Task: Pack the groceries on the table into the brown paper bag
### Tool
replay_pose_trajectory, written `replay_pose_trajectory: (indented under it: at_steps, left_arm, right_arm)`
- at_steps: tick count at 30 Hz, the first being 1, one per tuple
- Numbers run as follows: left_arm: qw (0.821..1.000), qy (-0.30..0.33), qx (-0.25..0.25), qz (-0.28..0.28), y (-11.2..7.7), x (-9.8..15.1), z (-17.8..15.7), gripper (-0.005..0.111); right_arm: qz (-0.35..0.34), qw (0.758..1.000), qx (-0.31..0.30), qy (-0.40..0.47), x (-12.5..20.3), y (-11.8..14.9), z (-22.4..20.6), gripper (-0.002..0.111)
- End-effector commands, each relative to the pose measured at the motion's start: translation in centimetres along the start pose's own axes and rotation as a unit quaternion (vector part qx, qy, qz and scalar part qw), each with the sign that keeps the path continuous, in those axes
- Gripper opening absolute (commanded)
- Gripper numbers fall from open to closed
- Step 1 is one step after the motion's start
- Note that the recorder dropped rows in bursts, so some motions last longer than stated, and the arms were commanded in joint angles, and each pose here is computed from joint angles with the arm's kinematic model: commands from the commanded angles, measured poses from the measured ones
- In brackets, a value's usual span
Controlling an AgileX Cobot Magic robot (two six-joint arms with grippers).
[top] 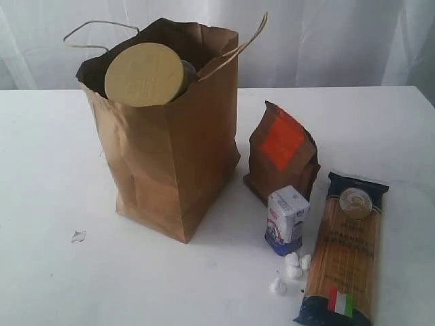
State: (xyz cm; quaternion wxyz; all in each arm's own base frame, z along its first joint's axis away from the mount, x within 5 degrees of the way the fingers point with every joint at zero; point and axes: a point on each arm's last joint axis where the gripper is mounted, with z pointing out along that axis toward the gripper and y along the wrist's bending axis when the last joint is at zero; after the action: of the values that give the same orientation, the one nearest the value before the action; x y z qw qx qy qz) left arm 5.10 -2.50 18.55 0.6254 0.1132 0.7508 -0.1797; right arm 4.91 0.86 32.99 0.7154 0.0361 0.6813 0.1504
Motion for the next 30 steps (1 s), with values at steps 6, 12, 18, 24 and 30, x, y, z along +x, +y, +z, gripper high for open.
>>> replay_pose_trajectory:
  at_steps: [6,12,18,24,30]
  left_arm:
    - [1.0,-0.001,-0.001,0.0,0.0,0.1,0.0,0.0]
    - [1.0,-0.001,-0.001,0.0,0.0,0.1,0.0,0.0]
    - [1.0,-0.001,-0.001,0.0,0.0,0.1,0.0,0.0]
    - [1.0,-0.001,-0.001,0.0,0.0,0.1,0.0,0.0]
    - [1.0,-0.001,-0.001,0.0,0.0,0.1,0.0,0.0]
  right_arm:
    - [-0.108,0.876,-0.114,0.455,1.6,3.4,7.4,0.0]
    - [-0.188,0.794,-0.195,0.544,5.9,6.4,9.7,0.018]
    - [-0.229,0.747,-0.234,0.578,9.3,8.9,10.8,0.043]
    - [-0.24,0.71,-0.225,0.622,14.0,9.5,12.3,0.044]
    - [-0.241,0.711,-0.21,0.626,17.5,9.6,14.1,0.044]
